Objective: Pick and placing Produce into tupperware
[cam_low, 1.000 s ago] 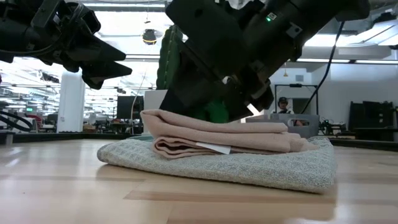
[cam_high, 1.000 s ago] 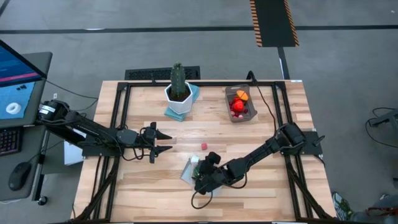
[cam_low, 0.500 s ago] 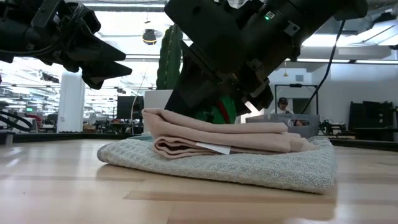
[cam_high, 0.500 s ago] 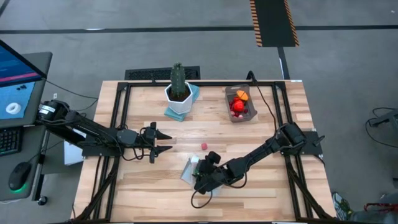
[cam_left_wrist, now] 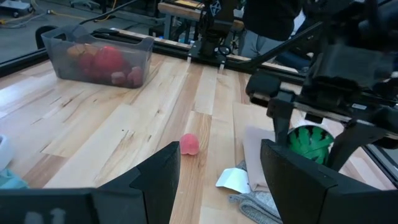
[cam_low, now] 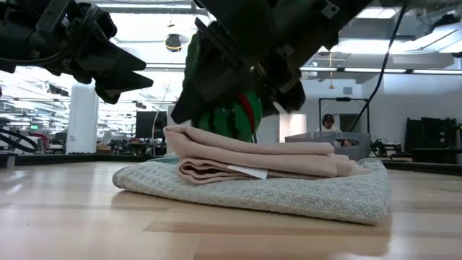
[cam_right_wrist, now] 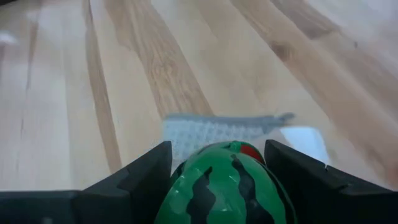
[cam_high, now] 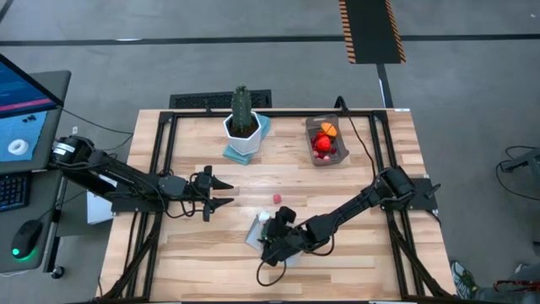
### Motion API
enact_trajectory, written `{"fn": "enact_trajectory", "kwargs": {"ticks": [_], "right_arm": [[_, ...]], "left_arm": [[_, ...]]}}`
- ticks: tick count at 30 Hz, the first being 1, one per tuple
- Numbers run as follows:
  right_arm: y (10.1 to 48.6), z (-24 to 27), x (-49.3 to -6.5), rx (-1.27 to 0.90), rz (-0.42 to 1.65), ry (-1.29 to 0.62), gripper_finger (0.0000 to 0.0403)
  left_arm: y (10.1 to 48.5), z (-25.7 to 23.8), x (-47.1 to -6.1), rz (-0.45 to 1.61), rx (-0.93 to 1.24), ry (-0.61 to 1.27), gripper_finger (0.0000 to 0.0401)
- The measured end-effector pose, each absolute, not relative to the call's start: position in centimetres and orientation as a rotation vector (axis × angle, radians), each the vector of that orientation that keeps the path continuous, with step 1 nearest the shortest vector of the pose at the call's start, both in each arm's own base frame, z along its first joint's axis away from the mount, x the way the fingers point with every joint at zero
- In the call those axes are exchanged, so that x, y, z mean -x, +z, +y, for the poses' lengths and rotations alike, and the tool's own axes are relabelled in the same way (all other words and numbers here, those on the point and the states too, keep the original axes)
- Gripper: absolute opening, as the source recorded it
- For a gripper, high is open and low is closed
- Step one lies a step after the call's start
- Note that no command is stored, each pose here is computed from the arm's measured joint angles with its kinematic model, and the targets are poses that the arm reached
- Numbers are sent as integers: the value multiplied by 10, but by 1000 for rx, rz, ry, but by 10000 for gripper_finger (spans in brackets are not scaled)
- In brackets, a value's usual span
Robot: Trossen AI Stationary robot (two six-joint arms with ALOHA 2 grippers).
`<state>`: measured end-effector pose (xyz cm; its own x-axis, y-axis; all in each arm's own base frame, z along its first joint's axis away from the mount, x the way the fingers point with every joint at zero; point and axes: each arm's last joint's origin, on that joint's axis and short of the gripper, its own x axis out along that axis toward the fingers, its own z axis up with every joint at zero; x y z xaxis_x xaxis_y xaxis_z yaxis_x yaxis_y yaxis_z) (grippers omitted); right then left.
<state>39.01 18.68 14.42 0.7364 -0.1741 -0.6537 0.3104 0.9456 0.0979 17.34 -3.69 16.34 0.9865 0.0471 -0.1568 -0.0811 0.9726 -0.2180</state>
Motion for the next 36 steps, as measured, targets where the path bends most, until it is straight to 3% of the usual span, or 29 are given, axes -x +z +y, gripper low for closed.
{"fn": "enact_trajectory", "kwargs": {"ticks": [10,19,36], "right_arm": [[166,172,-401,-101,795,-322,276],[200,145,-405,-39,750,-321,276],[291,71,-353,39,776,-554,276]], "left_arm": [[163,-37,-173,152,225,65,213],[164,-37,-174,146,228,64,213],[163,-37,-173,151,227,65,213]]}}
